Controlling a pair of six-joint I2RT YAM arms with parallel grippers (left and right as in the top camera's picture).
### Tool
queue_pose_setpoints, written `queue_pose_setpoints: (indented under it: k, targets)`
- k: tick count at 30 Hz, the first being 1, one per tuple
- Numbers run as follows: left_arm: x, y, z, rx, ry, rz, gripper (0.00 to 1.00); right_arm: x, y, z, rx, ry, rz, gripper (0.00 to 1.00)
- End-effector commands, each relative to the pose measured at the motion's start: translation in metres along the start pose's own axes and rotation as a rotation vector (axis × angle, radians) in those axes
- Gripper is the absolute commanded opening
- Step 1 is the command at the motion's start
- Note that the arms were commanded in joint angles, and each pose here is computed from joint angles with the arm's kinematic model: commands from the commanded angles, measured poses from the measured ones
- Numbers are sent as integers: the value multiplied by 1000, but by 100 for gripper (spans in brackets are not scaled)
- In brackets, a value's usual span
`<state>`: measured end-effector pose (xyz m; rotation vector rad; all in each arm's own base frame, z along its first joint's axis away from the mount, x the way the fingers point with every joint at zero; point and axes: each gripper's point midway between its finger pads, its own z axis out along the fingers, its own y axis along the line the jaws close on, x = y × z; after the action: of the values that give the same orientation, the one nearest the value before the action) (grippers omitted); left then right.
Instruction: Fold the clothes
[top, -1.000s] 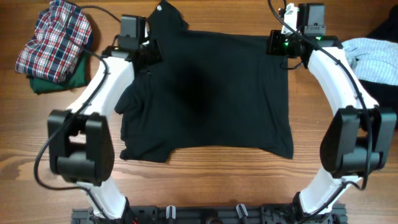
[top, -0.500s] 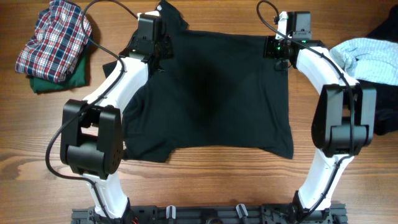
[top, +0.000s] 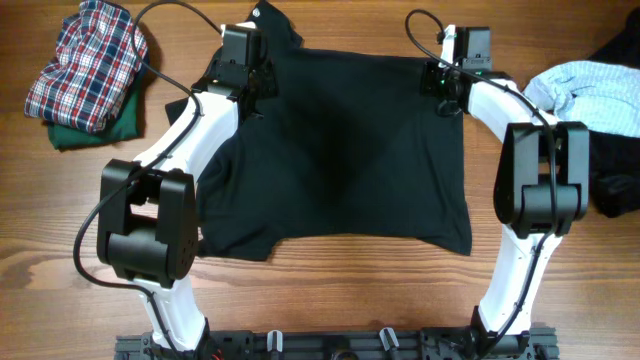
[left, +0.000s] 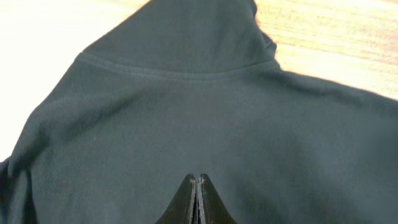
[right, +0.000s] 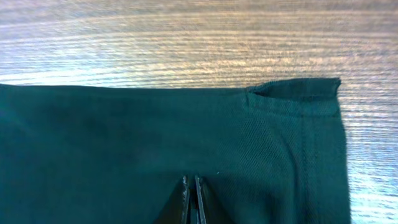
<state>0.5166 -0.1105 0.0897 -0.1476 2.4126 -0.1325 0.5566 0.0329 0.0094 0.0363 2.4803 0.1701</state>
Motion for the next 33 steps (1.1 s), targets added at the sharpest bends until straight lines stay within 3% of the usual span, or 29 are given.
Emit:
queue_pose_setpoints:
  k: [1,33]
  targets:
    - [0,3,5,-20,5,17,4,2,-4,12,21,-2,-4,4]
    - [14,8,5,-39,62,24,4,20,-78,61,191,-78,132,7]
